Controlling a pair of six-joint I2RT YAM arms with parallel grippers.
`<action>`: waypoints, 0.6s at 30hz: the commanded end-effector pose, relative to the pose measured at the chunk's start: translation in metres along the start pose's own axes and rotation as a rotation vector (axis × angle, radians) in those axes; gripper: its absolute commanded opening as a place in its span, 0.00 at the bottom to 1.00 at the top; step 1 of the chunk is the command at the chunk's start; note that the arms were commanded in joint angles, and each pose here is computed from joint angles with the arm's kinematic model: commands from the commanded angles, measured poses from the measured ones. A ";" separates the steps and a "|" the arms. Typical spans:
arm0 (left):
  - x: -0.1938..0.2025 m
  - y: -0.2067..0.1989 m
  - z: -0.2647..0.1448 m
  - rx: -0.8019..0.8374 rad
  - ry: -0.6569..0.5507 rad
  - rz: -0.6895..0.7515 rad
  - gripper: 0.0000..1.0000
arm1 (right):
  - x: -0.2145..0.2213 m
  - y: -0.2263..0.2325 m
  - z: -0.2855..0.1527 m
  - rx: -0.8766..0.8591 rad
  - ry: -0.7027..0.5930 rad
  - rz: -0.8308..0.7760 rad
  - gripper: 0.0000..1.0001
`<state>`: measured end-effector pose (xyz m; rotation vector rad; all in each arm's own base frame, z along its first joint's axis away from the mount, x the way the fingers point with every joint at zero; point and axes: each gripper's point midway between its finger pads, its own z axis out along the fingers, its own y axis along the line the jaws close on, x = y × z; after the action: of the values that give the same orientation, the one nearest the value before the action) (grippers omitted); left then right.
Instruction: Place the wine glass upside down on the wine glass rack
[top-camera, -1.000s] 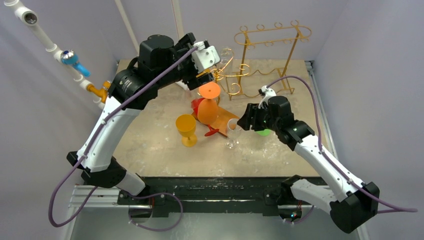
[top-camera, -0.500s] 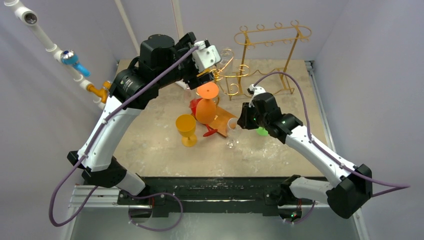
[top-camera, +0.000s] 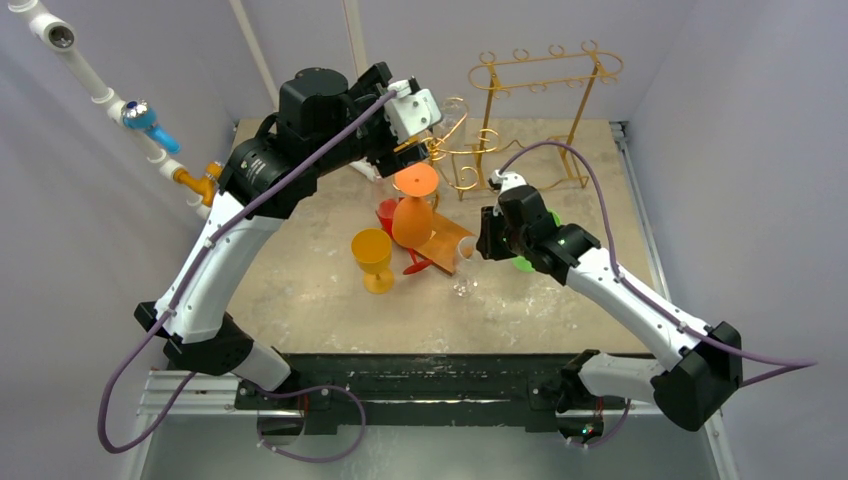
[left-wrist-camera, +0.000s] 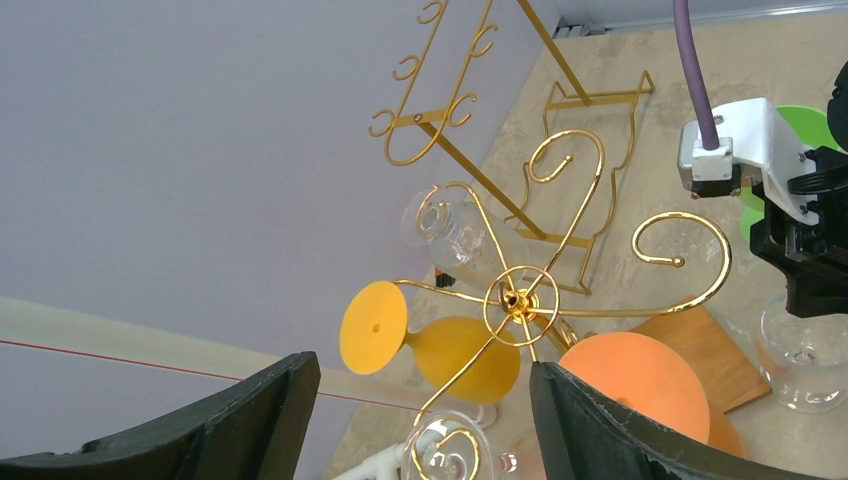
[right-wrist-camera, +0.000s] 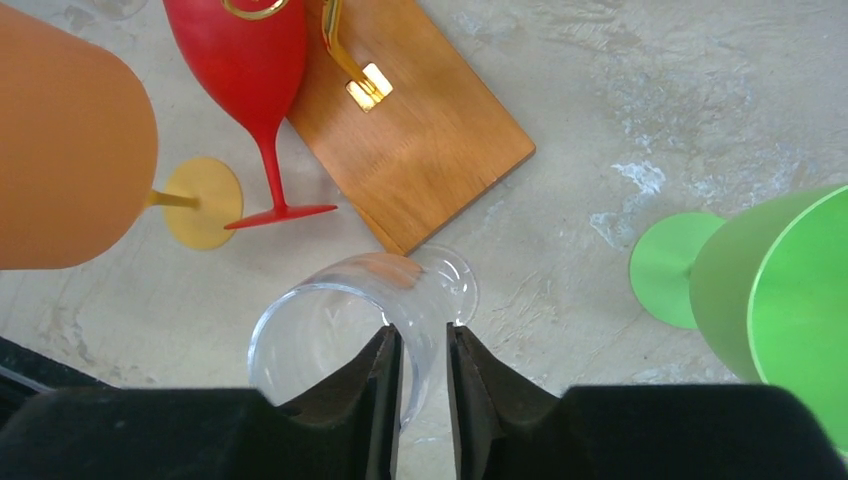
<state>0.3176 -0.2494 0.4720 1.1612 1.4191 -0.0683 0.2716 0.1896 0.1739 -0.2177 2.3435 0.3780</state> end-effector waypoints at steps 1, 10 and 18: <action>0.039 0.021 -0.029 -0.177 0.207 -0.097 0.82 | 0.037 -0.029 0.002 0.125 0.127 -0.048 0.24; 0.035 0.016 -0.030 -0.145 0.182 -0.087 0.82 | 0.023 -0.026 -0.022 0.118 0.101 -0.037 0.00; 0.028 -0.002 -0.027 -0.082 0.085 -0.094 0.82 | -0.017 -0.008 -0.071 0.029 -0.033 0.000 0.00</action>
<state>0.3073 -0.2472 0.4617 1.1808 1.4122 -0.0954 0.2455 0.1548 0.1876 -0.2149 2.4039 0.2403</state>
